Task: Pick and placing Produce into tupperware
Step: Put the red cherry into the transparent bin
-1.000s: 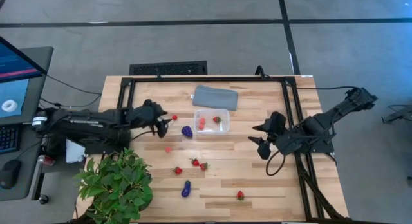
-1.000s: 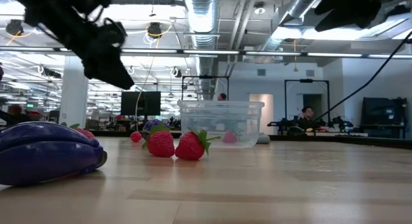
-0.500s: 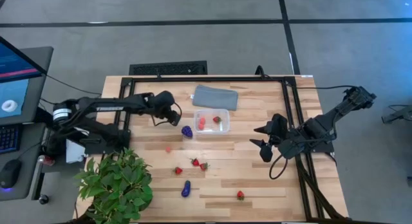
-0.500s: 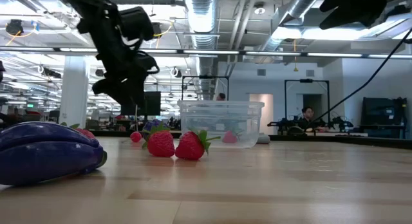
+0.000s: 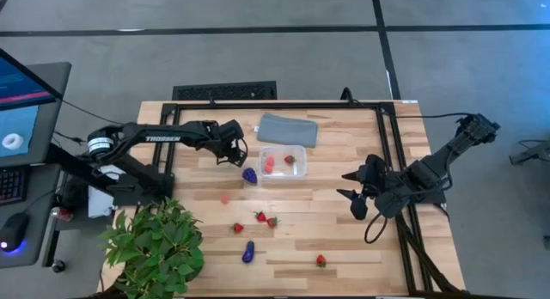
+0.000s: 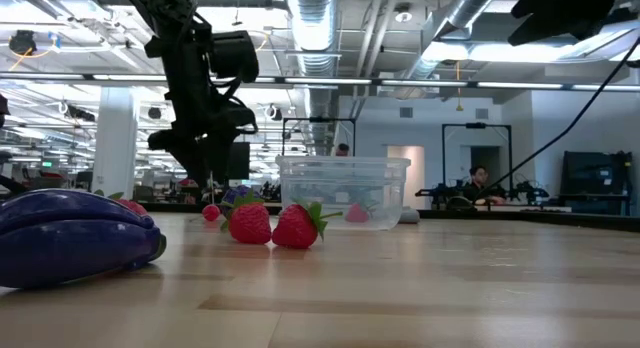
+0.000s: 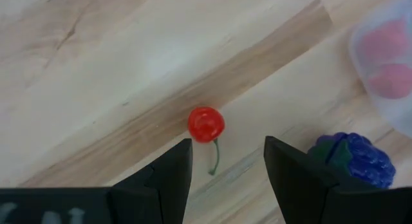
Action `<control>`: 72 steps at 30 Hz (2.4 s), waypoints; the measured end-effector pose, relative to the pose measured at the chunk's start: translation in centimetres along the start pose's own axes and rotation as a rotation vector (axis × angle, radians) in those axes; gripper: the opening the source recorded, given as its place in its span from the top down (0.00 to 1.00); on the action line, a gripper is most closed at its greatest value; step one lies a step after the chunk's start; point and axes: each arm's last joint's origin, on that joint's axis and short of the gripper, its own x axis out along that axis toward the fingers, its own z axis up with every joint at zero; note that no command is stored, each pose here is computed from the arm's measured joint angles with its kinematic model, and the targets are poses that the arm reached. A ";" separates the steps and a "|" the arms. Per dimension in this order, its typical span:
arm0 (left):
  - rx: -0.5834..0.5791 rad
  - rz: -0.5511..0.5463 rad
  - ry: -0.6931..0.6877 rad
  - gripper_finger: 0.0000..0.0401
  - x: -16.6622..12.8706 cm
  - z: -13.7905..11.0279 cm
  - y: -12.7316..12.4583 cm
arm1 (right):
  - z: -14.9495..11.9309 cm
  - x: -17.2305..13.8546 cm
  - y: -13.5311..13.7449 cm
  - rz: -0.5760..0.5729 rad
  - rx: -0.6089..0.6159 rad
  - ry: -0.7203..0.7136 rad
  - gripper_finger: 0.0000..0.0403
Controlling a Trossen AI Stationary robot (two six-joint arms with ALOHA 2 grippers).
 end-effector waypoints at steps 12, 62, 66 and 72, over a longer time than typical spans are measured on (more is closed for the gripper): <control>-0.022 0.022 -0.008 0.47 0.6 0.6 0.7 | -0.1 0.0 -0.1 -0.007 -0.012 0.007 0.35; 0.093 0.038 0.117 0.44 4.9 0.5 0.6 | 0.0 0.0 -0.1 -0.018 -0.003 -0.015 0.35; 0.090 0.037 0.123 0.44 5.2 0.5 0.6 | 0.0 0.0 0.0 -0.016 0.003 -0.016 0.35; 0.086 0.035 0.114 0.44 5.2 0.6 0.6 | 0.0 0.0 0.0 -0.016 0.005 -0.016 0.35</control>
